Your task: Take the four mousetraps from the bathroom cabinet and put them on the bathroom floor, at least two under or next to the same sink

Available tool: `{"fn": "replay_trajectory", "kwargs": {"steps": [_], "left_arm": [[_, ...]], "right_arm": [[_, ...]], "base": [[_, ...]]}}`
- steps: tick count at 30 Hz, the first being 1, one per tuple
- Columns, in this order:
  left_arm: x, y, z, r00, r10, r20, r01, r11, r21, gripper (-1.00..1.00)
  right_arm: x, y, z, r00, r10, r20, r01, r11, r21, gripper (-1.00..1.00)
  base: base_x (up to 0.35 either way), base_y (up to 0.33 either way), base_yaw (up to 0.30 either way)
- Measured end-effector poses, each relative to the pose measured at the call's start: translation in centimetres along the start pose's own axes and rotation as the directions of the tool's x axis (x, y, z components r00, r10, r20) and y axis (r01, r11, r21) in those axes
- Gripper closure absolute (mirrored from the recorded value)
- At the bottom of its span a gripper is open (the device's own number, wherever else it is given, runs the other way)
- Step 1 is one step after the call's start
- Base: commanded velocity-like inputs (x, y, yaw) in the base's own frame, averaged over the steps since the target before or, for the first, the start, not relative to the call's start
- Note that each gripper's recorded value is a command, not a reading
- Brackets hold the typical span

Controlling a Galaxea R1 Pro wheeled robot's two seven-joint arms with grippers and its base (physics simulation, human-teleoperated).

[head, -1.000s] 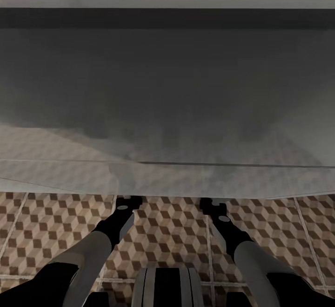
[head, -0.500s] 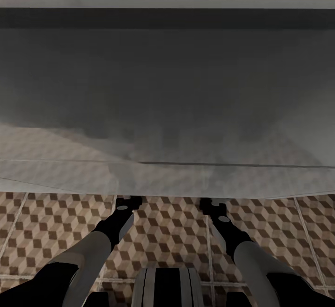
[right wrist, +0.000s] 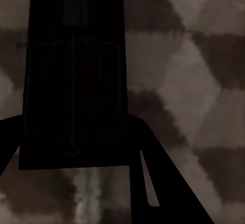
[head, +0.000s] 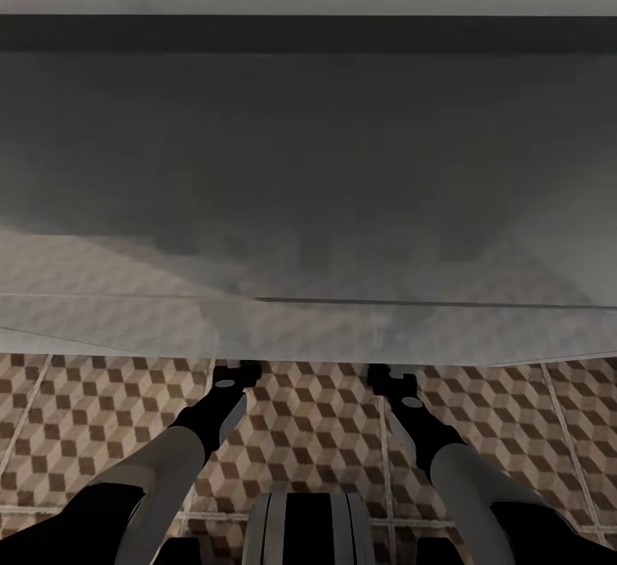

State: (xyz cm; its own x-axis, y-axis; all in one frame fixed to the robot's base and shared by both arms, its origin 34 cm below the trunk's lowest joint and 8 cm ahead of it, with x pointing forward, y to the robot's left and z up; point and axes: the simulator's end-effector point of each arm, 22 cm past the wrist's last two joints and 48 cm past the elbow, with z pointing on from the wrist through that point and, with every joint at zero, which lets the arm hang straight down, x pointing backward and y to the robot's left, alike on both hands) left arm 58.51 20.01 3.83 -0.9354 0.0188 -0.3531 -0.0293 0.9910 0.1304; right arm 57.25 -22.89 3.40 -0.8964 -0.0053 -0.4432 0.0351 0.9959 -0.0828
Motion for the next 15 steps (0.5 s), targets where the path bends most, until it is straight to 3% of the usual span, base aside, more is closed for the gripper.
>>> {"fn": "replay_trajectory", "kwargs": {"steps": [15], "left_arm": [[0.25, 0.38, 0.09, 1.000, 0.001, -0.005, -0.001, 1.000, -0.004, 1.00]], "right_arm": [[0.11, 0.20, -0.04, 1.000, 0.001, 0.004, -0.001, 1.000, -0.003, 1.00]], "base": [[0.000, 0.000, 0.000]]}}
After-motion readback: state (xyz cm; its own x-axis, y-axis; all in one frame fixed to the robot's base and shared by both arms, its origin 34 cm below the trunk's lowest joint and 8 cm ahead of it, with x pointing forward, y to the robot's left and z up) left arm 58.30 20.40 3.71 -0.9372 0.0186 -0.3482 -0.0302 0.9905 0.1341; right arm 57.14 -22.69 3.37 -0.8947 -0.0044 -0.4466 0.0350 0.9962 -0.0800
